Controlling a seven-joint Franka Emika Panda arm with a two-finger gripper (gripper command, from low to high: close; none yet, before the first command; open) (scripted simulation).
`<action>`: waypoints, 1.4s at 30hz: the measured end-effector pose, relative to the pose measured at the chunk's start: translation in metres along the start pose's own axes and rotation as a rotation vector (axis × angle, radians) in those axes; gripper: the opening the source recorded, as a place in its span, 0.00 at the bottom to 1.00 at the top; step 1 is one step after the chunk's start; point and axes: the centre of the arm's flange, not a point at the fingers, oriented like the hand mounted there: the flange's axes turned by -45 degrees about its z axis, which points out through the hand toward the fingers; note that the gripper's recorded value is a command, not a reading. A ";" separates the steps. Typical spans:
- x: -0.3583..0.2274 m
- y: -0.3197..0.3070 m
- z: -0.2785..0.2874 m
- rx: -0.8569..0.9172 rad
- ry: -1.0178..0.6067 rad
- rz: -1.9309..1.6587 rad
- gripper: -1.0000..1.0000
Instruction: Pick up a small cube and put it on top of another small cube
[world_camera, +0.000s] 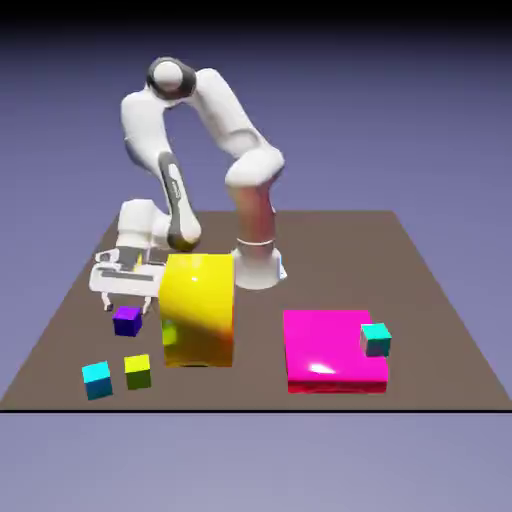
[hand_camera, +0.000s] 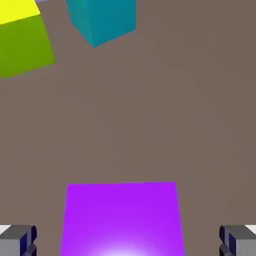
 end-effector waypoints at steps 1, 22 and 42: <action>-0.001 0.000 0.003 0.000 -0.001 -0.001 0.50; 0.003 0.000 -0.013 0.000 0.001 0.001 0.00; 0.106 0.037 0.000 0.112 -0.071 -0.252 0.00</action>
